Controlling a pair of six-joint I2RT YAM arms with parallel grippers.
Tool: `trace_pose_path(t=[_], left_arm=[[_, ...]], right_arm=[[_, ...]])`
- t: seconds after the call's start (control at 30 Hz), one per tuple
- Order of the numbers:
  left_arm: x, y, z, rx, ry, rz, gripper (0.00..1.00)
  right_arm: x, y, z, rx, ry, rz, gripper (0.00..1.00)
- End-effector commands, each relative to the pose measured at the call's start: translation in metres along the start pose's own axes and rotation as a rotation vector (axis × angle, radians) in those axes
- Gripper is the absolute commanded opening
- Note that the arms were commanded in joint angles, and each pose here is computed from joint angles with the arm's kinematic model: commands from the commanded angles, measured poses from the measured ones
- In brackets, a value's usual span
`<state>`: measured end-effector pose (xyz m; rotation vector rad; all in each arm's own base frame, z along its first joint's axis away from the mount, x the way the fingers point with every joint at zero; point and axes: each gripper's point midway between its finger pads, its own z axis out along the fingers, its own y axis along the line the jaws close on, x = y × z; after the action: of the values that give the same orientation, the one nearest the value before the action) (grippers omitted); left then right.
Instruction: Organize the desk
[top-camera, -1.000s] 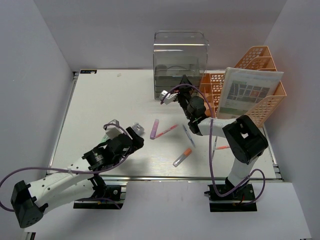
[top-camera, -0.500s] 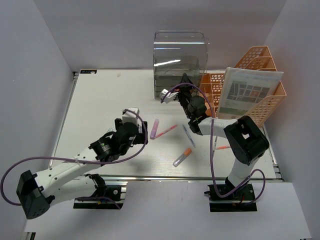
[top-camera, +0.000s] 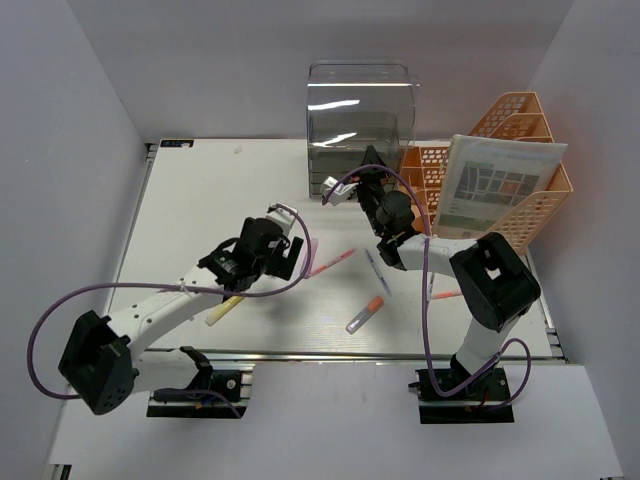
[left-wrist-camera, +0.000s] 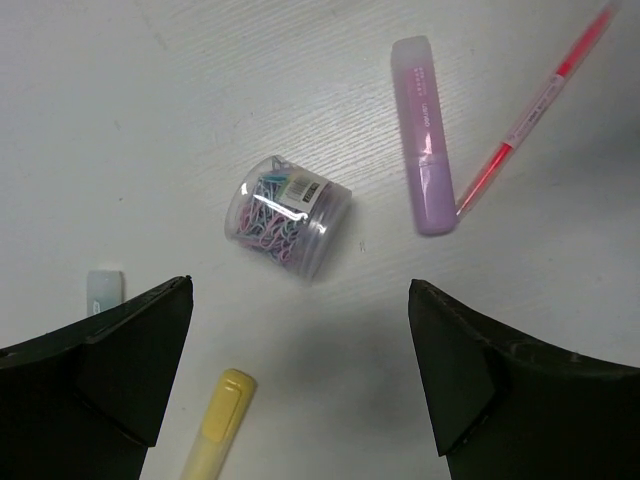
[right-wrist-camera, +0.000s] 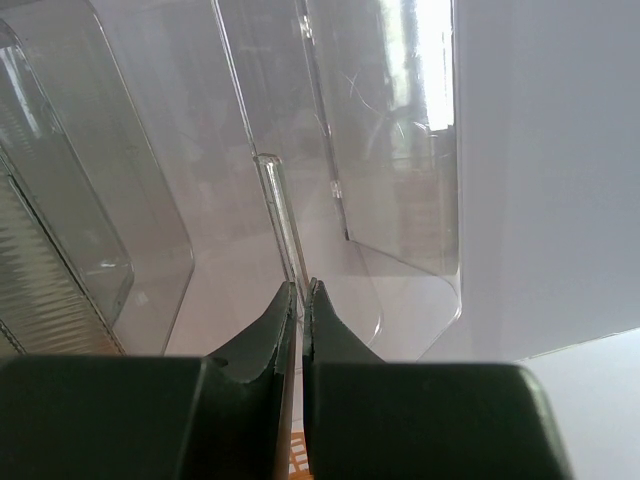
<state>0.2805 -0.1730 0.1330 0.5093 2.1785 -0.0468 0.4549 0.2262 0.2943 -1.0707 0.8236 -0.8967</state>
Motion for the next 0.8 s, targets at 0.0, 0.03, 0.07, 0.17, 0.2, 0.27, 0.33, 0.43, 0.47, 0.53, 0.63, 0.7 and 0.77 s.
trace_pose_path(t=[0.0, 0.03, 0.07, 0.17, 0.2, 0.27, 0.33, 0.43, 0.47, 0.53, 0.63, 0.7, 0.77], left_arm=[[-0.025, -0.008, 0.007, 0.097, -0.033, 0.021, 0.98], [-0.020, -0.005, 0.014, 0.096, -0.005, 0.020, 0.98], [-0.019, -0.007, 0.016, 0.119, 0.003, 0.028, 0.98], [-0.011, -0.003, 0.028, 0.130, 0.053, 0.032, 0.98], [-0.009, -0.002, 0.031, 0.130, 0.063, 0.027, 0.98], [-0.006, 0.000, 0.038, 0.146, 0.086, 0.061, 0.98], [-0.008, 0.006, 0.043, 0.146, 0.092, 0.061, 0.98], [-0.003, 0.013, 0.052, 0.136, 0.124, 0.068, 0.98], [-0.004, 0.013, 0.054, 0.137, 0.128, 0.072, 0.98], [0.002, 0.015, 0.060, 0.135, 0.160, 0.082, 0.98], [0.009, 0.018, 0.067, 0.144, 0.186, 0.073, 0.98], [0.010, 0.015, 0.068, 0.158, 0.188, 0.070, 0.98], [0.010, 0.014, 0.069, 0.177, 0.187, 0.056, 0.95]], right_arm=[[0.007, -0.150, -0.035, 0.563, -0.010, 0.135, 0.00], [0.007, -0.150, -0.034, 0.561, -0.008, 0.134, 0.00], [0.008, -0.149, -0.034, 0.559, -0.008, 0.134, 0.00], [0.009, -0.148, -0.034, 0.555, -0.007, 0.130, 0.00], [0.009, -0.147, -0.034, 0.555, -0.005, 0.130, 0.00], [0.009, -0.147, -0.034, 0.555, -0.008, 0.132, 0.00], [0.010, -0.147, -0.034, 0.556, -0.004, 0.135, 0.00], [0.011, -0.145, -0.033, 0.550, -0.002, 0.134, 0.00], [0.010, -0.146, -0.034, 0.554, -0.004, 0.135, 0.00], [0.012, -0.145, -0.034, 0.552, -0.001, 0.133, 0.00], [0.012, -0.144, -0.034, 0.550, -0.001, 0.132, 0.00], [0.013, -0.143, -0.033, 0.549, 0.001, 0.130, 0.00], [0.013, -0.143, -0.033, 0.548, 0.000, 0.128, 0.00]])
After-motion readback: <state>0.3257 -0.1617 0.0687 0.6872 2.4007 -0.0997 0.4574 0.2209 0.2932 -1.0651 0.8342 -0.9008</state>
